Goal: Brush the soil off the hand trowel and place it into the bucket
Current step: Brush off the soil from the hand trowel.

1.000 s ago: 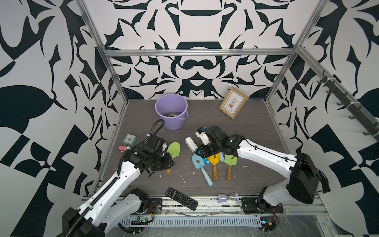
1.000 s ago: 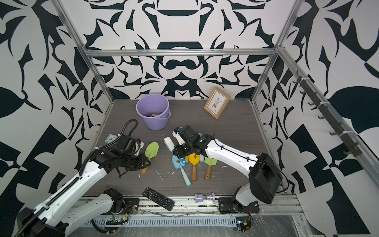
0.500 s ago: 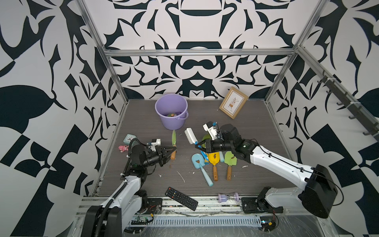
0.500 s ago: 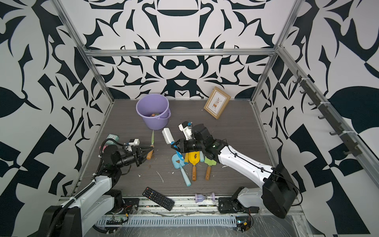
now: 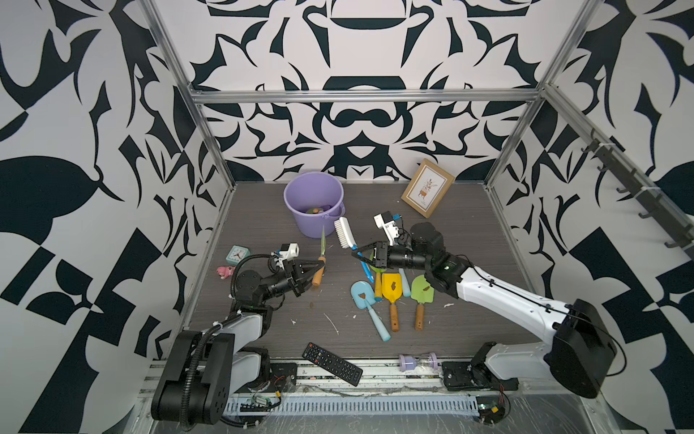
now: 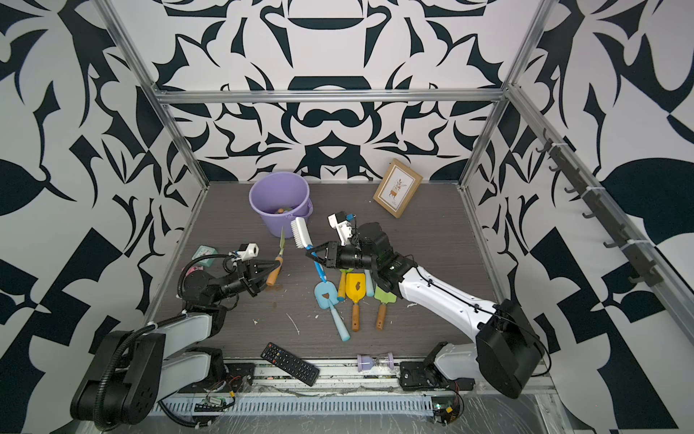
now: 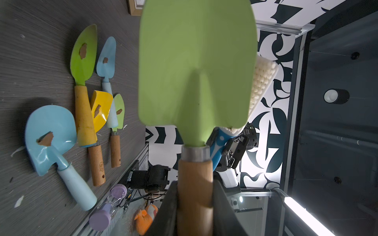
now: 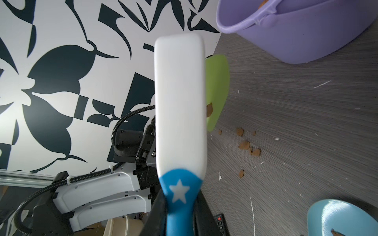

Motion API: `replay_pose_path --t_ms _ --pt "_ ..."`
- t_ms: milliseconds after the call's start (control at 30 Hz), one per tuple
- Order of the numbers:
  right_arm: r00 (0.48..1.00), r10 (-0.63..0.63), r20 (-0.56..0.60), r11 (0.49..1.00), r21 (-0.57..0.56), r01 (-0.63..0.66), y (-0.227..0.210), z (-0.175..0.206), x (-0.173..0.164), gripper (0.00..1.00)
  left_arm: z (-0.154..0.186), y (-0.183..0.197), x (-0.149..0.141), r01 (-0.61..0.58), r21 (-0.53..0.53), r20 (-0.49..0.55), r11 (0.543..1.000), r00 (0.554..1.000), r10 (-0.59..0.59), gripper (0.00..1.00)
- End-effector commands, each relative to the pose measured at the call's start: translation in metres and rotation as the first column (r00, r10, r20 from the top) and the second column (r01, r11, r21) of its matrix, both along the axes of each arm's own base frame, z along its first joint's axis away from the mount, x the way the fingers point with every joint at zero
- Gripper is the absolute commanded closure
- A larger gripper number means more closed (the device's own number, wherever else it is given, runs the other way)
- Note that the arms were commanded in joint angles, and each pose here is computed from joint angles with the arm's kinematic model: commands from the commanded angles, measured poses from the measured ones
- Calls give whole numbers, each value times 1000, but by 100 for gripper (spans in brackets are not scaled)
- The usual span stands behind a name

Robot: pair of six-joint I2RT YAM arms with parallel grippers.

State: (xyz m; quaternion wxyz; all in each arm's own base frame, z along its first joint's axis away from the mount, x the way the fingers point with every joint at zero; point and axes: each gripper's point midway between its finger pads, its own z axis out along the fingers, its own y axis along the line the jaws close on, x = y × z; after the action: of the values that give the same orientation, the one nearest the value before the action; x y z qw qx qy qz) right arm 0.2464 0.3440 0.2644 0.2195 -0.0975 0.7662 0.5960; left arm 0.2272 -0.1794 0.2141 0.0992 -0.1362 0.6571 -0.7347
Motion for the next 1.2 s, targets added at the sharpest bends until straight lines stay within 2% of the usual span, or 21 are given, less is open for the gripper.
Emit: replay_pose_path --t_ms 0,300,533,633,900,1167 --pt "999 32 21 995 95 -34 9 16 -2 100 19 0 -7 20 -17 87 1000 996 -18 100" --pt "990 129 -49 991 37 -127 54 -28 -31 100 20 0 -7 18 -17 93 1000 996 -16 100" --pt "987 103 -124 995 0 -103 51 -63 -39 100 21 0 -9 21 -19 91 1000 996 -19 100" --pt "990 83 -110 995 -36 -88 43 -63 -41 100 16 0 -8 21 -14 81 1000 996 -20 100" --pt "999 34 -5 990 -134 -34 22 -37 -40 100 5 2 -7 16 -1 60 1000 998 -16 100" --pt "996 78 30 991 -114 -74 38 -22 -36 100 10 4 -4 8 -5 67 1000 998 -8 100"
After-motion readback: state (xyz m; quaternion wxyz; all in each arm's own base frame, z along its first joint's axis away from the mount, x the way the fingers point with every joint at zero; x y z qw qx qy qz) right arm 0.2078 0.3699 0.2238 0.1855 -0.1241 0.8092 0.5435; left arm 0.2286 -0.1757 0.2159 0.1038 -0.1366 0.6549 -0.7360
